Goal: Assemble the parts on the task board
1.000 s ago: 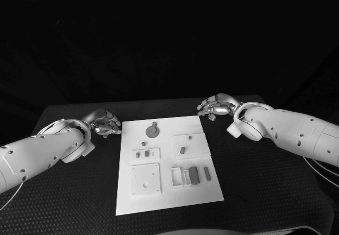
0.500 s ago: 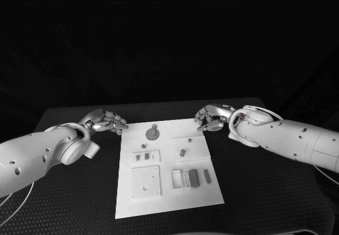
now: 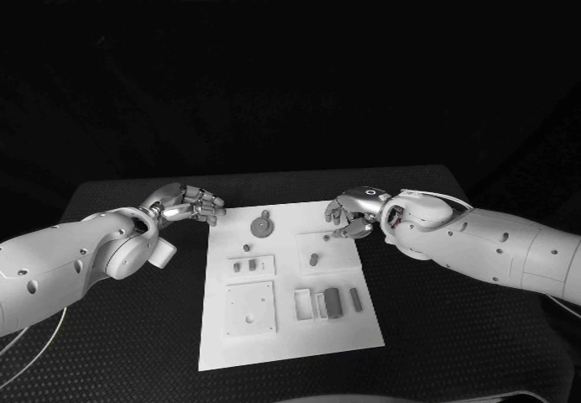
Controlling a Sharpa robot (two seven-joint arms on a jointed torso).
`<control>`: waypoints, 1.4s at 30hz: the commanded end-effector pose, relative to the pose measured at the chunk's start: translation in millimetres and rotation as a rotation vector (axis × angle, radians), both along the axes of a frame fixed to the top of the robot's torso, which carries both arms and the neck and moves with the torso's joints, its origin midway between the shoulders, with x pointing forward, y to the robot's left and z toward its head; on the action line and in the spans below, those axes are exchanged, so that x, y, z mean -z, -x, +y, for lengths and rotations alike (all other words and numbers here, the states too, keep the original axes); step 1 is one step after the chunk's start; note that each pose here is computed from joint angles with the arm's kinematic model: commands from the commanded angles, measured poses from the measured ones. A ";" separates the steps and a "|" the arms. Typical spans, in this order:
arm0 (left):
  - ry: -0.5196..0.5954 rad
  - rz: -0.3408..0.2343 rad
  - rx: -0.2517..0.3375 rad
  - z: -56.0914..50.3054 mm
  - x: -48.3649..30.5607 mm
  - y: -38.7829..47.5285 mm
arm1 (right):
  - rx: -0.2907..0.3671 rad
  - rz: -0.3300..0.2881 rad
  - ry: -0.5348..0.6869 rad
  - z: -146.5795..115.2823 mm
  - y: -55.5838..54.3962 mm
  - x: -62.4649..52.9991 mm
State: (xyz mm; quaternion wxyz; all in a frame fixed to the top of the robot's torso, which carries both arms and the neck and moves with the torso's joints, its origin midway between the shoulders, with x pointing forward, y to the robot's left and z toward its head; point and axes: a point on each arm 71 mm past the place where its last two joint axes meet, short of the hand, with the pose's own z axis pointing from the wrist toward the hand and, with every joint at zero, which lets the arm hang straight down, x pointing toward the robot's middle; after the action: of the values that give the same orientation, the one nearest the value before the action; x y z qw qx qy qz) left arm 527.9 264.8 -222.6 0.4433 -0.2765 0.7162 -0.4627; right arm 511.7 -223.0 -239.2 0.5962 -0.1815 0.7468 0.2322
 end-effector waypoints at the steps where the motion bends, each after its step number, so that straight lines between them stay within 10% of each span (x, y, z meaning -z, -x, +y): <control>1: 0.038 -0.005 0.020 -5.5 -2.2 0.4 | -0.014 0.001 0.075 2.2 0.7 4.9; 42: 0.040 0.024 0.024 -7.4 -0.2 0.0 | -0.073 0.041 0.130 26.7 3.2 26.9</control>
State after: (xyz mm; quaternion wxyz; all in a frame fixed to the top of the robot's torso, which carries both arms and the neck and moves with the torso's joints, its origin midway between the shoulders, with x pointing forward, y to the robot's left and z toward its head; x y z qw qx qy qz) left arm 528.2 260.3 -223.1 0.4318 -0.2830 0.7148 -0.4717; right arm 511.1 -196.9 -260.2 0.5737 -0.2302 0.7564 0.2141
